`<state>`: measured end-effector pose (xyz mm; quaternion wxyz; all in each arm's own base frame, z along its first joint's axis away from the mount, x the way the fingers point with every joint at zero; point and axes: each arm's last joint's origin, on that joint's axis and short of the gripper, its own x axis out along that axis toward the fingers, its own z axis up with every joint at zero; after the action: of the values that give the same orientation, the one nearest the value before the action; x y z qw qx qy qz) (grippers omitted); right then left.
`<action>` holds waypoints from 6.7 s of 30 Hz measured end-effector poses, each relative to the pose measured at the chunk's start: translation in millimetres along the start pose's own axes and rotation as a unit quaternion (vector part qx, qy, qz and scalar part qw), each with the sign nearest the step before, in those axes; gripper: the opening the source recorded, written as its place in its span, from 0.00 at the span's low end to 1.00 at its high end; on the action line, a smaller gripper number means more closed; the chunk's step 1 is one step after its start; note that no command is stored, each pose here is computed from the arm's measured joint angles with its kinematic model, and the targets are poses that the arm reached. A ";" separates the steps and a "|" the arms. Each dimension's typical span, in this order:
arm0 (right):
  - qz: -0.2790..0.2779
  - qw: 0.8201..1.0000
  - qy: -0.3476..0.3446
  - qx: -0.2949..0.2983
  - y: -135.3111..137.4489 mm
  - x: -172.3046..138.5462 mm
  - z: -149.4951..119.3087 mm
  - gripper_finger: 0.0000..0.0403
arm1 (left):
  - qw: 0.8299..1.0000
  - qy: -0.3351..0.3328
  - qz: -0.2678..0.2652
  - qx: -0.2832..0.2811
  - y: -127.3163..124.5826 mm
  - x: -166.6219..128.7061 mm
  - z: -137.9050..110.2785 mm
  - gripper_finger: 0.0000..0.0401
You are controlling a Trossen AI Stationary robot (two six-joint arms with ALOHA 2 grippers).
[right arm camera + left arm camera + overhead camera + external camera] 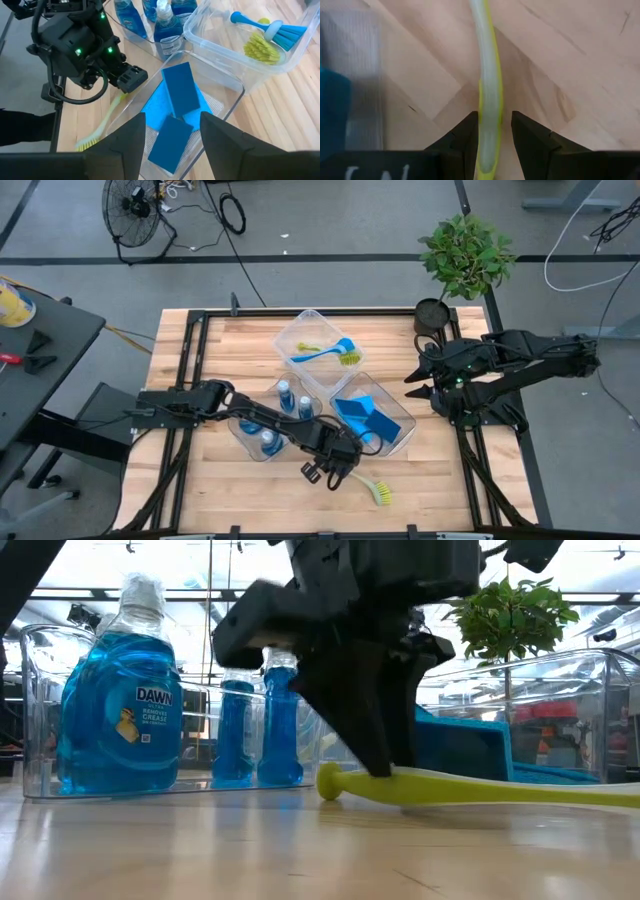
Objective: Pick & Place Kitchen Sink Supplies
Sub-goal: Put the yellow toilet brush into the transparent container
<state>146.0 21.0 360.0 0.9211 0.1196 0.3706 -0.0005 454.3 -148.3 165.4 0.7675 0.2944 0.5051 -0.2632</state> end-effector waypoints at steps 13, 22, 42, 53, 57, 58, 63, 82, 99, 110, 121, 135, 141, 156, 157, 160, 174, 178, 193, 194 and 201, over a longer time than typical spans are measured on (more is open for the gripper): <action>0.000 1.000 0.000 0.000 0.0 0.0 0.0 0.47 | 1.000 0.029 0.006 -0.001 -3.8 12.6 -12.5 0.30; 0.000 1.000 0.000 0.004 0.0 0.0 0.0 0.47 | 0.999 0.036 0.005 -0.002 -5.0 15.1 -15.5 0.29; -0.011 1.000 -0.006 0.004 -0.5 0.0 0.6 0.47 | 0.999 0.018 0.023 0.017 -5.5 -36.5 22.0 0.20; -0.011 1.000 -0.008 -0.003 -0.4 0.0 0.9 0.47 | 0.995 0.092 0.025 0.023 -0.2 -107.7 26.0 0.20; -0.011 1.000 -0.008 -0.009 -0.4 0.0 0.9 0.47 | 0.992 0.120 0.037 0.007 10.3 -127.1 15.2 0.20; -0.011 1.000 -0.008 -0.009 -0.4 0.0 1.0 0.47 | 0.991 0.125 0.040 -0.003 12.1 -131.1 11.4 0.20; -0.011 1.000 -0.008 -0.012 -0.4 -0.1 0.9 0.47 | 0.984 0.164 0.049 -0.046 23.8 -155.7 -9.7 0.20; -0.011 1.000 -0.009 -0.009 -0.4 -0.1 1.1 0.47 | 0.955 0.123 0.160 -0.215 101.2 -261.5 -104.6 0.20; -0.020 0.999 -0.037 -0.008 0.1 -0.2 6.0 0.47 | 0.951 0.035 0.153 -0.265 147.2 -298.7 -174.2 0.20; -0.055 0.996 -0.076 0.010 -0.8 -0.9 11.4 0.47 | 0.934 -0.065 0.166 -0.311 171.3 -309.0 -194.8 0.20; -0.049 0.994 -0.095 0.022 0.2 -1.4 14.9 0.47 | 0.936 -0.086 0.152 -0.304 174.2 -310.7 -200.1 0.20; -0.078 0.988 -0.127 0.043 -1.0 -2.5 18.9 0.47 | 0.915 -0.163 0.239 -0.280 112.8 -404.4 -205.9 0.20; -0.076 0.987 -0.135 0.044 -0.7 -2.8 20.5 0.47 | 0.897 -0.195 0.267 -0.294 85.4 -434.5 -209.1 0.20; -0.097 0.983 -0.146 0.062 -1.9 -3.2 21.1 0.47 | 0.837 -0.234 0.284 -0.405 48.7 -461.6 -210.4 0.20; -0.097 0.983 -0.145 0.062 -1.9 -3.2 21.1 0.47 | 0.836 -0.234 0.280 -0.409 49.6 -458.8 -209.0 0.20; -0.097 0.983 -0.145 0.062 -1.9 -3.2 21.1 0.47 | 0.841 -0.216 0.263 -0.420 54.6 -442.3 -204.4 0.20; -0.097 0.983 -0.145 0.064 -2.0 -3.2 21.0 0.47 | 0.847 -0.228 0.262 -0.402 71.8 -351.0 -206.0 0.20; -0.097 0.983 -0.145 0.064 -2.0 -3.3 21.0 0.47 | 0.851 -0.241 0.265 -0.384 70.6 -326.7 -211.9 0.20; -0.095 0.982 -0.146 0.074 -2.0 -3.2 21.0 0.47 | 0.872 -0.282 0.259 -0.305 80.2 -237.1 -250.1 0.20; -0.095 0.982 -0.146 0.075 -2.0 -3.2 21.0 0.47 | 0.873 -0.283 0.256 -0.303 79.8 -232.1 -254.1 0.20; -0.102 0.981 -0.147 0.078 -2.2 -2.1 21.4 0.47 | 0.884 -0.296 0.257 -0.255 77.2 -209.5 -274.6 0.20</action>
<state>158.8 13.9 375.8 0.9484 0.1514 0.2400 -0.1411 264.5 124.2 287.8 0.9707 0.1165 0.2102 0.0060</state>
